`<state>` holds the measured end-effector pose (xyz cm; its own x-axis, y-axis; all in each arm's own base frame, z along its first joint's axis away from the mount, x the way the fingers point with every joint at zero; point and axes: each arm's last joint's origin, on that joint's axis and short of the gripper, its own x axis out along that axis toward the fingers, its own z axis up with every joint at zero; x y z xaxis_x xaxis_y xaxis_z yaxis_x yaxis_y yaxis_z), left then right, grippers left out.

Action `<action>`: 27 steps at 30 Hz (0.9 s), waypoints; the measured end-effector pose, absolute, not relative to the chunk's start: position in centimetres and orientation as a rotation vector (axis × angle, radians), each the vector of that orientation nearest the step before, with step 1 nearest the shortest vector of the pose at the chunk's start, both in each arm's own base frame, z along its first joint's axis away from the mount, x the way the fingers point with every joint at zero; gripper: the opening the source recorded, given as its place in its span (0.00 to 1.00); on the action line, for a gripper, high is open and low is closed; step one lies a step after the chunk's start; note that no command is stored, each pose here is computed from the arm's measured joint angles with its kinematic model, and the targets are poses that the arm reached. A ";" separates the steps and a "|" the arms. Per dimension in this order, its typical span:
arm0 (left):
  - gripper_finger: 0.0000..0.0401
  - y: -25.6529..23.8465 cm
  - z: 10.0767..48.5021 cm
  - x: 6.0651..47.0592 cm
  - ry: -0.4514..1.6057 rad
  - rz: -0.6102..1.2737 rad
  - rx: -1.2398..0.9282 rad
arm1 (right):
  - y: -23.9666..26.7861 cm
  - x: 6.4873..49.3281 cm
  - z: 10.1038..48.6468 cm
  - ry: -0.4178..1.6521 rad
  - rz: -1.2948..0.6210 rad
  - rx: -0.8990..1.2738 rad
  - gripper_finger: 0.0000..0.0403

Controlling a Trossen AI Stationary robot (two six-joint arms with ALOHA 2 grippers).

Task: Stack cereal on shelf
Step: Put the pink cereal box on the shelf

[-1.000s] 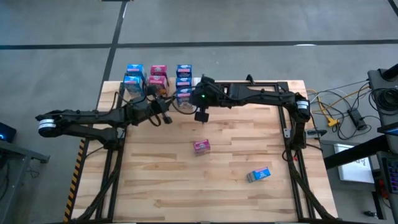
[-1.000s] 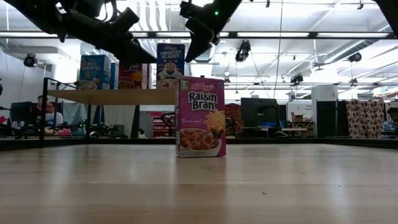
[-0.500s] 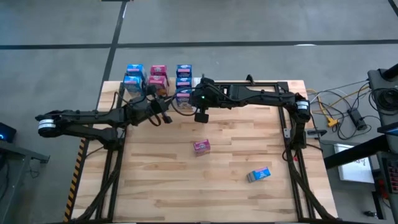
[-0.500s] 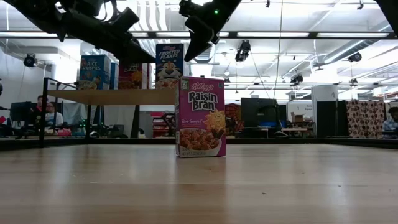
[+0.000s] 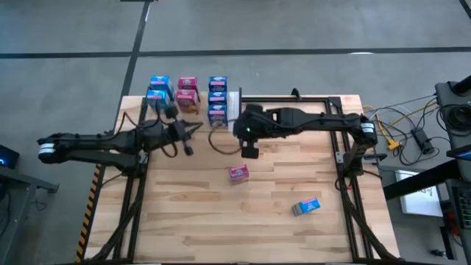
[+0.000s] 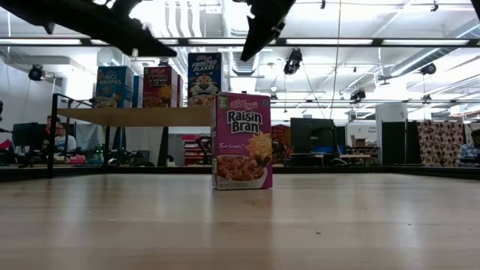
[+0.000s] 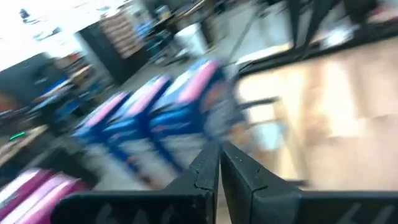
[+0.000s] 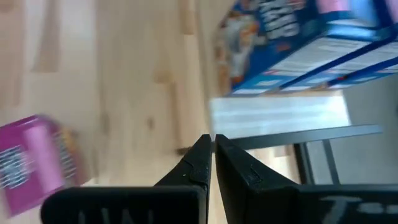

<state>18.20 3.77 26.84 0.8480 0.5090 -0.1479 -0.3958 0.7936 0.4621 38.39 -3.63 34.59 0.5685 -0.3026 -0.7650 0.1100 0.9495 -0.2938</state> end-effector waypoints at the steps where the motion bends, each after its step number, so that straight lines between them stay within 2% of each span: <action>1: 0.00 3.3 26.9 18.2 0.256 0.449 0.424 | -3.1 38.2 34.5 0.939 -0.233 -0.227 0.03; 11: 0.00 -1.2 26.3 19.2 0.220 0.189 0.349 | 1.7 35.5 31.6 0.887 -0.126 -0.261 0.03; 19: 0.00 -2.8 27.5 21.0 0.261 0.133 0.190 | 2.3 32.4 29.7 0.748 -0.090 -0.314 0.03; 23: 0.05 -3.1 28.6 22.2 0.389 0.144 0.124 | 2.2 31.0 29.7 0.630 -0.081 -0.359 0.03; 27: 0.15 -3.3 29.7 23.3 0.496 0.161 0.073 | 2.1 29.5 30.5 0.484 -0.077 -0.399 0.03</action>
<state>23.26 -3.25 29.67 0.8672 0.1712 -0.4677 -0.1359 0.9848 0.1085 29.46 2.06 30.52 0.8837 -0.1653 -0.4380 -0.0214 0.9203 -0.3906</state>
